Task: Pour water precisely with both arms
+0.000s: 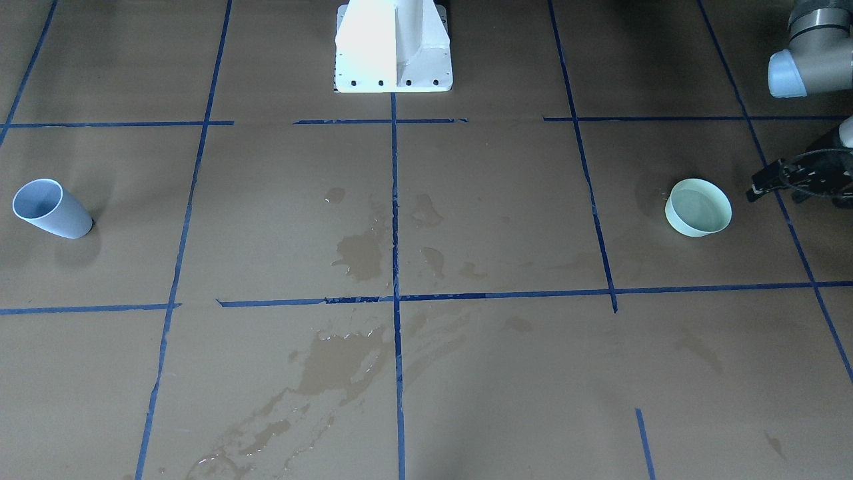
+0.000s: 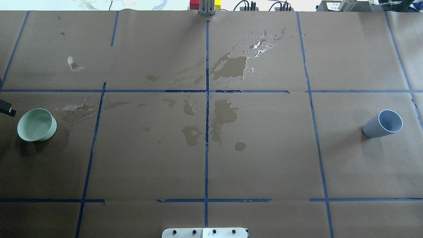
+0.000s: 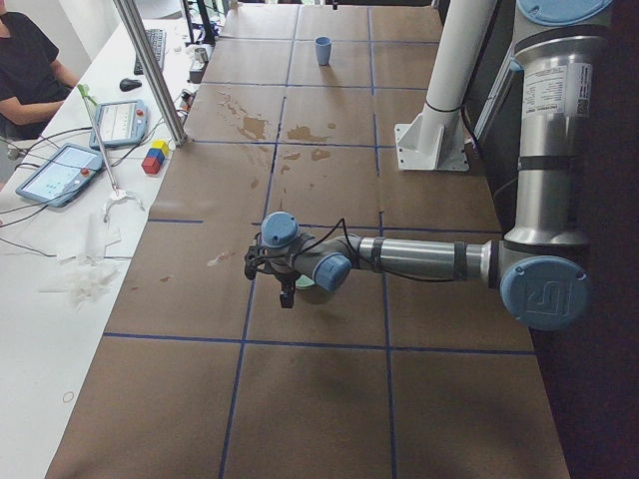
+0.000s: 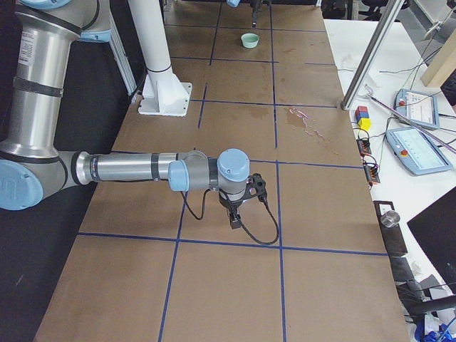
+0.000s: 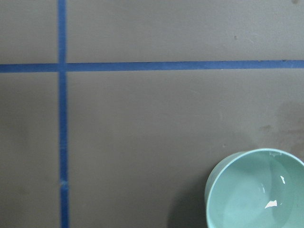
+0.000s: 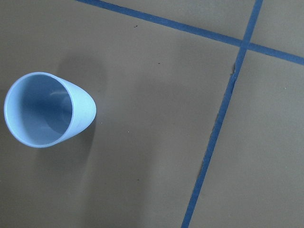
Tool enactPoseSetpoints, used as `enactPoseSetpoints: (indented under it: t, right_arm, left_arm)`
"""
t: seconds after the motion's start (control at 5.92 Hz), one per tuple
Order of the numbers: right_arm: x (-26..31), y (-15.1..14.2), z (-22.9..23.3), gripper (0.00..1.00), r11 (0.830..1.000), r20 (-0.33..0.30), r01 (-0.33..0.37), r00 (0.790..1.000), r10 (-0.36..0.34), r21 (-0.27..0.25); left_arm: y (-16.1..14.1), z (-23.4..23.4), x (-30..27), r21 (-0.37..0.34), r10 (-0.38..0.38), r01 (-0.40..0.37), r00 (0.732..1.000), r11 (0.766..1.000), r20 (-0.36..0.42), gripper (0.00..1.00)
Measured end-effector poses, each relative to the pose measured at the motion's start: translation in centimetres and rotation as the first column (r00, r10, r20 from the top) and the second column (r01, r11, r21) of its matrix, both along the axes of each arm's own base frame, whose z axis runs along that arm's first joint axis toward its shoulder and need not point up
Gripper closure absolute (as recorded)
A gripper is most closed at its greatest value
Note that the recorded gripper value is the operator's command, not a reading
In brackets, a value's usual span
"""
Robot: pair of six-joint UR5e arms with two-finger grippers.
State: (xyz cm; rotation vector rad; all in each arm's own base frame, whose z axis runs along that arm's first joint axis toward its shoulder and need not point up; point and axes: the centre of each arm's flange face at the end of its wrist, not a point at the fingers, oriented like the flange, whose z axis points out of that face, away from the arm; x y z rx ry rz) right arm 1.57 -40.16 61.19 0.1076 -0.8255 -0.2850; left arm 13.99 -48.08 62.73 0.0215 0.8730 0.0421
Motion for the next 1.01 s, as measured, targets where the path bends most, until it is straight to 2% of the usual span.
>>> enactPoseSetpoints:
  t: [0.34, 0.51, 0.68, 0.84, 1.01]
  right_arm:
    - [0.0, 0.0, 0.0, 0.0, 1.0, 0.0, 0.001, 1.0, -0.001, 0.0]
    - [-0.1, 0.0, 0.0, 0.0, 1.0, 0.0, 0.001, 1.0, -0.001, 0.0]
    - [-0.1, 0.0, 0.0, 0.0, 1.0, 0.0, 0.002, 1.0, -0.002, 0.001]
    - [-0.1, 0.0, 0.0, 0.0, 1.0, 0.0, 0.002, 1.0, -0.002, 0.001]
    - [-0.1, 0.0, 0.0, 0.0, 1.0, 0.0, 0.002, 1.0, -0.002, 0.002]
  left_arm:
    - [0.7, 0.8, 2.6, -0.014, 0.038, -0.038, 0.999, 0.999, -0.003, 0.17]
    - [0.8, 1.1, 3.6, -0.022, 0.054, -0.054, 0.999, 0.998, -0.001, 0.38]
    - [0.9, 1.3, 4.4, -0.025, 0.069, -0.069, 0.998, 0.997, 0.0, 0.68]
    - [0.9, 1.5, 4.8, -0.027, 0.077, -0.077, 0.997, 0.997, 0.002, 0.94]
    - [0.8, 1.6, 5.0, -0.027, 0.081, -0.081, 0.997, 0.996, 0.003, 0.99]
